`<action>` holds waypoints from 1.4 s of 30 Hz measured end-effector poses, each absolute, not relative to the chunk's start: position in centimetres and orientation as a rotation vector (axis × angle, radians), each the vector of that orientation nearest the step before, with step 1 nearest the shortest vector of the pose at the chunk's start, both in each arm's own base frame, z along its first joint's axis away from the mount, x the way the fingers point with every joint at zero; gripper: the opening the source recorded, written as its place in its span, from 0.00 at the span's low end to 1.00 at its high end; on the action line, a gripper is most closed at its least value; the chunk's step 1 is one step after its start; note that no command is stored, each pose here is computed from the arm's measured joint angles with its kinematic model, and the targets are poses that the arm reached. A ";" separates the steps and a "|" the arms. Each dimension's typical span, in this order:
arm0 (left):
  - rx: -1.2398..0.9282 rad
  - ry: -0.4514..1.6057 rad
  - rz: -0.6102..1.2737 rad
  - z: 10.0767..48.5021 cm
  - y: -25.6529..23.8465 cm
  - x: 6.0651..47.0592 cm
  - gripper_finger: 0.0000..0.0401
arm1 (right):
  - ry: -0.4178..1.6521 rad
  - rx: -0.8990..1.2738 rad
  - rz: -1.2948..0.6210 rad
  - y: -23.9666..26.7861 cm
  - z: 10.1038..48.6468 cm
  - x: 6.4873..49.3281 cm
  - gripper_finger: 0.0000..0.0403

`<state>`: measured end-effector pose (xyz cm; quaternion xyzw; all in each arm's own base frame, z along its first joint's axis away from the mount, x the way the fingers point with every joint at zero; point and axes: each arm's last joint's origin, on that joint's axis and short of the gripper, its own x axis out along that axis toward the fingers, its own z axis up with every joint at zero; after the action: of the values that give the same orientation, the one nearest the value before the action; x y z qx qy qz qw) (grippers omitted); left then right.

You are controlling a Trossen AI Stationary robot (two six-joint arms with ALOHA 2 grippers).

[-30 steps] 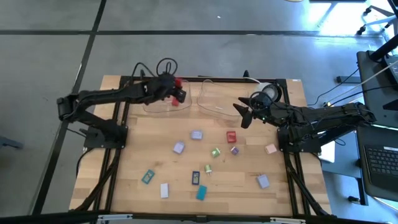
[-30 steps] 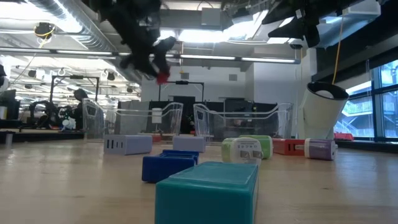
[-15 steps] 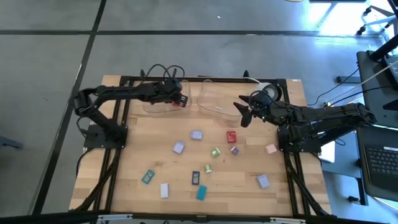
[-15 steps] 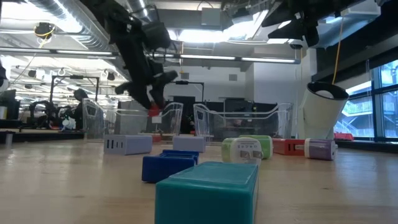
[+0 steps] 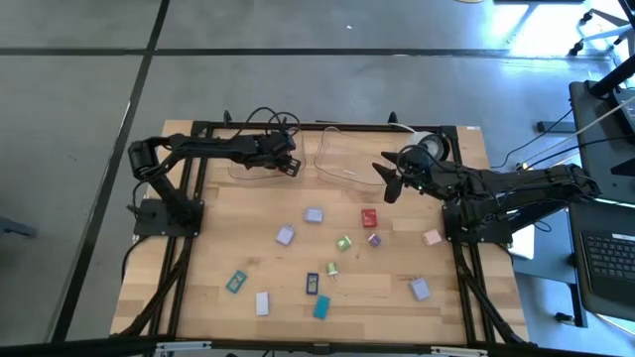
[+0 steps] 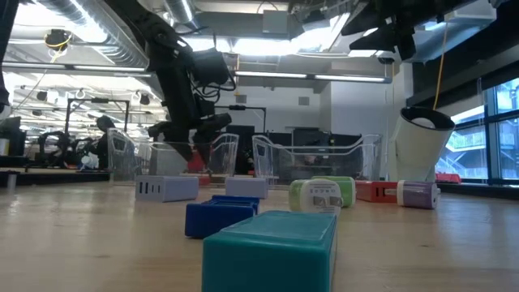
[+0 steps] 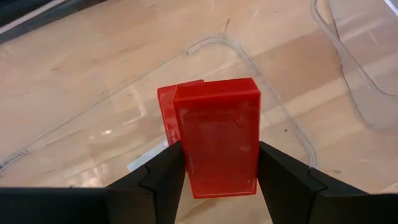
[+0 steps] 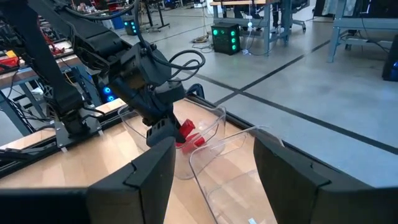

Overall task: Pick & Place Office items
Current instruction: Put the red digital timer into the left transparent bin, then put the top light blue digital timer into the left transparent bin

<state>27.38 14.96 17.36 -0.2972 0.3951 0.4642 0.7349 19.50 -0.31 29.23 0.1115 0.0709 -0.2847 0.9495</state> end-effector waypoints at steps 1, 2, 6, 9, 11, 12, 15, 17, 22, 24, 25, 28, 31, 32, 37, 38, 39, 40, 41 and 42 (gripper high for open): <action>-0.654 0.867 1.021 17.4 15.0 27.4 0.48 | 0.144 0.227 -0.579 -0.3 29.2 19.5 0.55; -0.656 0.866 1.023 17.4 15.0 27.4 0.49 | 0.144 0.227 -0.579 -0.3 29.2 19.5 0.55; -0.674 0.850 1.046 17.4 15.0 27.4 0.51 | 0.143 0.231 -0.580 -0.3 29.2 19.5 0.55; -0.675 0.848 1.044 17.4 15.0 27.4 0.53 | 0.143 0.231 -0.580 -0.3 29.2 19.5 0.55; -0.678 0.840 1.033 17.8 14.9 27.3 0.54 | 0.143 0.231 -0.580 -0.3 29.2 19.5 0.55; -0.676 0.834 1.021 18.1 14.9 27.2 0.55 | 0.143 0.231 -0.580 -0.3 29.2 19.5 0.55; -0.669 0.796 0.985 19.5 14.6 26.9 0.55 | 0.142 0.234 -0.580 -0.3 29.2 19.5 0.55; -0.655 0.754 0.968 20.8 14.4 26.5 0.54 | 0.139 0.247 -0.581 -0.3 29.2 19.5 0.55; -0.629 0.595 0.916 25.1 13.3 25.0 0.54 | 0.129 0.280 -0.583 -0.3 29.2 19.5 0.55; -0.632 0.520 0.855 26.8 12.4 24.6 0.54 | 0.126 0.285 -0.588 -0.3 29.2 19.5 0.55; -0.634 0.488 0.814 27.6 11.8 24.5 0.54 | 0.123 0.285 -0.599 -0.3 29.2 19.5 0.55; -0.624 0.415 0.695 29.3 9.7 24.5 0.53 | 0.116 0.282 -0.628 -0.4 29.3 19.4 0.55; -0.603 0.377 0.593 30.4 7.4 24.9 0.54 | 0.115 0.281 -0.635 -0.4 29.3 19.4 0.55; -0.595 0.376 0.555 30.6 6.5 25.0 0.54 | 0.114 0.281 -0.635 -0.4 29.3 19.4 0.55; -0.564 0.432 0.314 30.8 1.1 25.8 0.55 | 0.117 0.282 -0.627 -0.4 29.3 19.4 0.55; -0.561 0.448 0.268 30.7 -0.1 25.8 0.56 | 0.117 0.282 -0.627 -0.4 29.3 19.4 0.55; -0.563 0.460 0.235 30.7 -1.2 25.7 0.56 | 0.117 0.282 -0.627 -0.4 29.3 19.4 0.55; -0.567 0.469 0.212 30.7 -2.2 25.6 0.56 | 0.118 0.279 -0.625 -0.4 29.2 19.4 0.55; -0.575 0.472 0.201 30.7 -3.2 25.5 0.56 | 0.119 0.278 -0.624 -0.4 29.2 19.4 0.55; -0.591 0.471 0.197 30.7 -4.2 25.4 0.56 | 0.119 0.278 -0.623 -0.4 29.3 19.4 0.55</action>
<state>25.37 -4.15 30.66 -0.2879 0.2295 0.0961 0.9248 19.44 -0.40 29.25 0.1360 0.0583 -0.3052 0.9407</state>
